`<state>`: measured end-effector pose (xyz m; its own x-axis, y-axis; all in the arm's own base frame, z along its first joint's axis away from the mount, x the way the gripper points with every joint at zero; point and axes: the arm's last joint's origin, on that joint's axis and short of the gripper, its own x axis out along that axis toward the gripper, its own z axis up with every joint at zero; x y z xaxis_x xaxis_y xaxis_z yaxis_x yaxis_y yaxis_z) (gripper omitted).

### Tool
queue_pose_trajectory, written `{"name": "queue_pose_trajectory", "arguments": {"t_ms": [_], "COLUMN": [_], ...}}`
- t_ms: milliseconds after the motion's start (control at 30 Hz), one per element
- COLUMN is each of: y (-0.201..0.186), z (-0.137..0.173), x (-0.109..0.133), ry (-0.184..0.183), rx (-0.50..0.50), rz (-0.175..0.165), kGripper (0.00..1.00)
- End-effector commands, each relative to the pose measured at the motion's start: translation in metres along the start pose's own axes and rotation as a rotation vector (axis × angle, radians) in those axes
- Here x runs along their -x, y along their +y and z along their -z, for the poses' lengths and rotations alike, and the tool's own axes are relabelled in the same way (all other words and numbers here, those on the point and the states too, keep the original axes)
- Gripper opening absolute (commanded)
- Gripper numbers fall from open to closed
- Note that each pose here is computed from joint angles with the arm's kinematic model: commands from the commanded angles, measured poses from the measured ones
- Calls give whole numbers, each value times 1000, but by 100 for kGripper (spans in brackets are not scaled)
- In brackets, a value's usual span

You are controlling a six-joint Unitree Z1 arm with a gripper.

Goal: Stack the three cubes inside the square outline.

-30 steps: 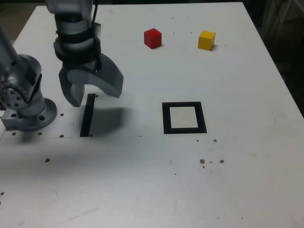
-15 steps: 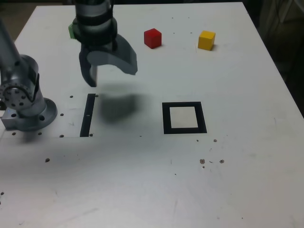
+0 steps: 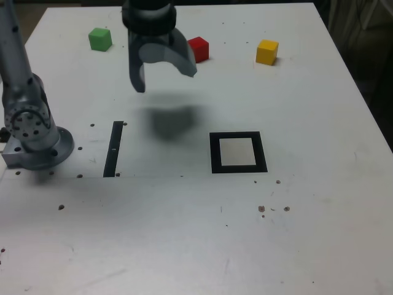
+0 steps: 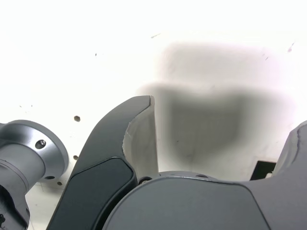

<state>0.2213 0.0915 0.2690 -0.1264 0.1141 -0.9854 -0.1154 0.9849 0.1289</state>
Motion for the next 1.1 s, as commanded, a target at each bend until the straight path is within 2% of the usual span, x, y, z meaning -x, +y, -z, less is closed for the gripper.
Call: {"name": "queue_pose_trajectory", "arguments": {"t_ms": [0,400,767,1067], "y": [8,56,103,131], "z": [-8,-48,-79,-94], "x": [2,6,-3,-7], "ry": [8,56,78,95], "rx": [0,15,43,69], "rz": [8,43,67,74], "kGripper": [96,96,96,95]}}
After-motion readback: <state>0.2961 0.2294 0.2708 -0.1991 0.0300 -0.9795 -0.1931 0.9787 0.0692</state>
